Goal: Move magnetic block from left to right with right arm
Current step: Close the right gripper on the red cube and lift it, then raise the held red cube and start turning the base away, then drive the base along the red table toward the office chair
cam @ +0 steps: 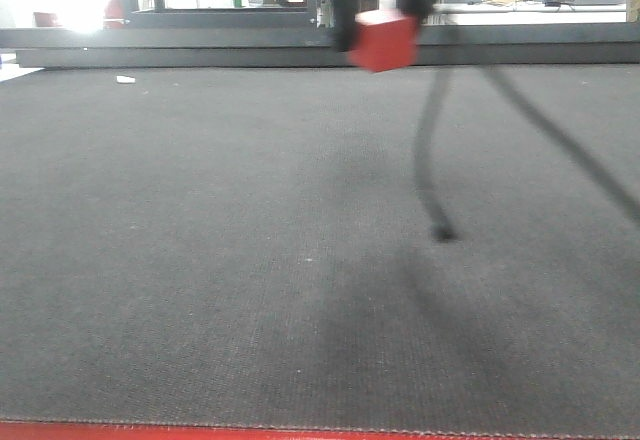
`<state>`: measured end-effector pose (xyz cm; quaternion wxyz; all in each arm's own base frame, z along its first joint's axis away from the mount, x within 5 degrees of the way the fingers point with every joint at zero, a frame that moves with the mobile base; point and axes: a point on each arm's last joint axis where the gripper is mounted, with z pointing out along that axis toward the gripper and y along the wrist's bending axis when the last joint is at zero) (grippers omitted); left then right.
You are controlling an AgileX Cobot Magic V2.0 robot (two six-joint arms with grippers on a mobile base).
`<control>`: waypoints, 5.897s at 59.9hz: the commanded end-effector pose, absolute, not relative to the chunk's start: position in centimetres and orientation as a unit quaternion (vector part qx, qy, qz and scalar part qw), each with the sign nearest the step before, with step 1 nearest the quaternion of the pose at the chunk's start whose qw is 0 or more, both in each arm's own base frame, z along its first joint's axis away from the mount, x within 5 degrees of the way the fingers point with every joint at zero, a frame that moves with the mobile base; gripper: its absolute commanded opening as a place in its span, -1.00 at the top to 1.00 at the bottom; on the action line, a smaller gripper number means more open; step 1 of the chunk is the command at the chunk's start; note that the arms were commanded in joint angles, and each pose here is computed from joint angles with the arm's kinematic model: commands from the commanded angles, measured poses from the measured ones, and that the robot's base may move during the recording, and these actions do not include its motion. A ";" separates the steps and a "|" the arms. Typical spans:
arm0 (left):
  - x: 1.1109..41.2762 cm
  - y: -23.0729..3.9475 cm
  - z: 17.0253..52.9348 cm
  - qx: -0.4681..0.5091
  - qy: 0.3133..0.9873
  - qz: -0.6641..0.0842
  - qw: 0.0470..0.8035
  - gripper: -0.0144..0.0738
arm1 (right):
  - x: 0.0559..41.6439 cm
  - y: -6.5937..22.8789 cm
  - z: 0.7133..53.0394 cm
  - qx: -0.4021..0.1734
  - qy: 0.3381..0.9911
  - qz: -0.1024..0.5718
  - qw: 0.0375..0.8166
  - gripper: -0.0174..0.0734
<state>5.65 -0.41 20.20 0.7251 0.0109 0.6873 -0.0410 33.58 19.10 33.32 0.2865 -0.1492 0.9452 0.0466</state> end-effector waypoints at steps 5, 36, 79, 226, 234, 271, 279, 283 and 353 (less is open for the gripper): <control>5.5 -0.4 20.8 0.009 0.653 -0.046 0.756 0.94 | 31.2 14.2 35.9 -0.124 0.918 0.059 0.373 0.35; 5.5 -0.4 20.8 0.009 0.653 -0.046 0.756 0.94 | 18.1 5.9 31.1 -0.085 0.889 0.072 0.445 0.35; 5.5 -0.4 20.8 0.009 0.653 -0.046 0.756 0.93 | 1.1 -0.5 35.3 -0.049 0.706 0.131 0.694 0.35; 5.5 -0.4 20.8 0.009 0.653 -0.046 0.756 0.94 | 0.5 -0.8 35.2 -0.047 0.697 0.134 0.703 0.35; 5.5 -0.4 20.8 0.008 0.653 -0.046 0.756 0.94 | 0.5 -0.8 35.2 -0.047 0.697 0.134 0.703 0.35; 5.5 -0.2 20.8 -0.005 0.653 -0.030 0.756 0.94 | 0.5 -0.8 35.2 -0.047 0.697 0.134 0.703 0.35; 5.5 -0.2 20.8 -0.005 0.653 -0.030 0.756 0.94 | 0.5 -0.8 35.2 -0.047 0.697 0.134 0.703 0.35; 5.5 -0.2 20.8 -0.005 0.653 -0.030 0.756 0.94 | 0.5 -0.8 35.2 -0.047 0.697 0.134 0.703 0.35; 5.5 -0.2 20.7 -0.005 0.653 -0.030 0.757 0.94 | 0.6 -0.7 35.2 -0.048 0.698 0.134 0.702 0.35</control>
